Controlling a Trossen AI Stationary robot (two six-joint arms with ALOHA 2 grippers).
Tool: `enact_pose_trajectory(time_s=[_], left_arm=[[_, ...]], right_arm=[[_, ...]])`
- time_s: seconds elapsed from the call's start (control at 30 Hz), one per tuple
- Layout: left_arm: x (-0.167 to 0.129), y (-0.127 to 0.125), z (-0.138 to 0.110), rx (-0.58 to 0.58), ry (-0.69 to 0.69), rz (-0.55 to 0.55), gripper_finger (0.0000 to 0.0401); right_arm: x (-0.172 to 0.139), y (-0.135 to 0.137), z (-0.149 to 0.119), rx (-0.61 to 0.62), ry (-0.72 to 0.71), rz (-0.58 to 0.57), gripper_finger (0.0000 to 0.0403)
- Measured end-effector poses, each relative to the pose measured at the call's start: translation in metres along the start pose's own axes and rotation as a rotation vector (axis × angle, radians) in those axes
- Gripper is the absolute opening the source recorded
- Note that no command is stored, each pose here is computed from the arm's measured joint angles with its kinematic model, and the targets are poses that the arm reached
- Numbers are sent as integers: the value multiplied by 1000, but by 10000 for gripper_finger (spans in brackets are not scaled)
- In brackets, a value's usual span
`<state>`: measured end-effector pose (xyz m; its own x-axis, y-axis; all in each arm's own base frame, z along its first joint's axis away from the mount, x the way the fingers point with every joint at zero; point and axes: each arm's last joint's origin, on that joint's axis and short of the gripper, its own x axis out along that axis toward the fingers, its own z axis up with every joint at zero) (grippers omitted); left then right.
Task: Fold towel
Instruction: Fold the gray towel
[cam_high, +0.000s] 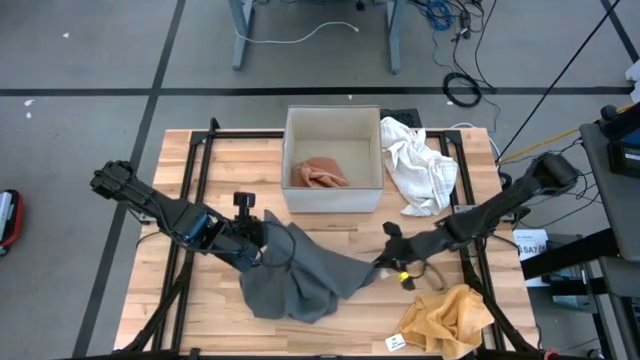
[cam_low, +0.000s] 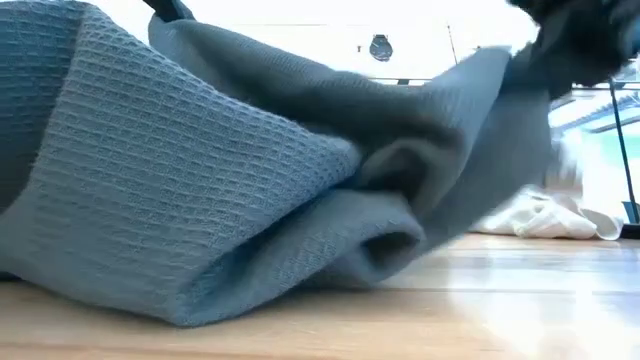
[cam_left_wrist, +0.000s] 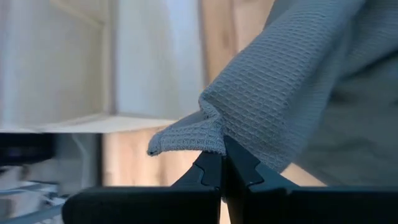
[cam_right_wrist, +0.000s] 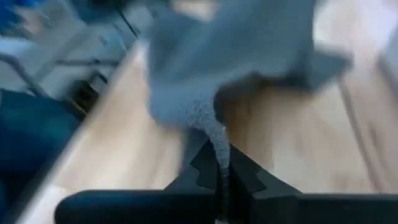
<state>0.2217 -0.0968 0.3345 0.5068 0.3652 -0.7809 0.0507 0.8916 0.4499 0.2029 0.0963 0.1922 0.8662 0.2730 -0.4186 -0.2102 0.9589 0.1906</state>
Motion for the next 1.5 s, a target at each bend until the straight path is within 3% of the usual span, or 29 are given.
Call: enact_pose_trajectory(time_s=[0.1,0.3,0.43,0.73,0.87,1.1,1.2,1.3,1.5], left_arm=[[-9,4,5,8,-61,122,0],[-52,22,21,-41,-260,491,0],[-84,30,31,-71,-369,599,0],[-137,29,42,-74,-554,526,0],[-155,24,47,-7,-648,423,0],[-176,9,54,201,-879,144,0],[-182,5,53,249,-919,113,0],[-181,7,52,218,-855,239,0],[-175,28,48,67,-535,706,0]], right_arm=[[-27,7,19,-59,-138,74,1],[-92,16,47,-188,-441,175,0],[-130,17,60,-298,-622,206,0],[-163,18,68,-443,-776,212,0],[-166,22,72,-514,-803,253,0],[-170,28,77,-571,-829,337,0],[-170,29,78,-585,-821,356,0],[-171,27,81,-589,-802,290,0],[-189,21,104,-593,-800,-8,0]])
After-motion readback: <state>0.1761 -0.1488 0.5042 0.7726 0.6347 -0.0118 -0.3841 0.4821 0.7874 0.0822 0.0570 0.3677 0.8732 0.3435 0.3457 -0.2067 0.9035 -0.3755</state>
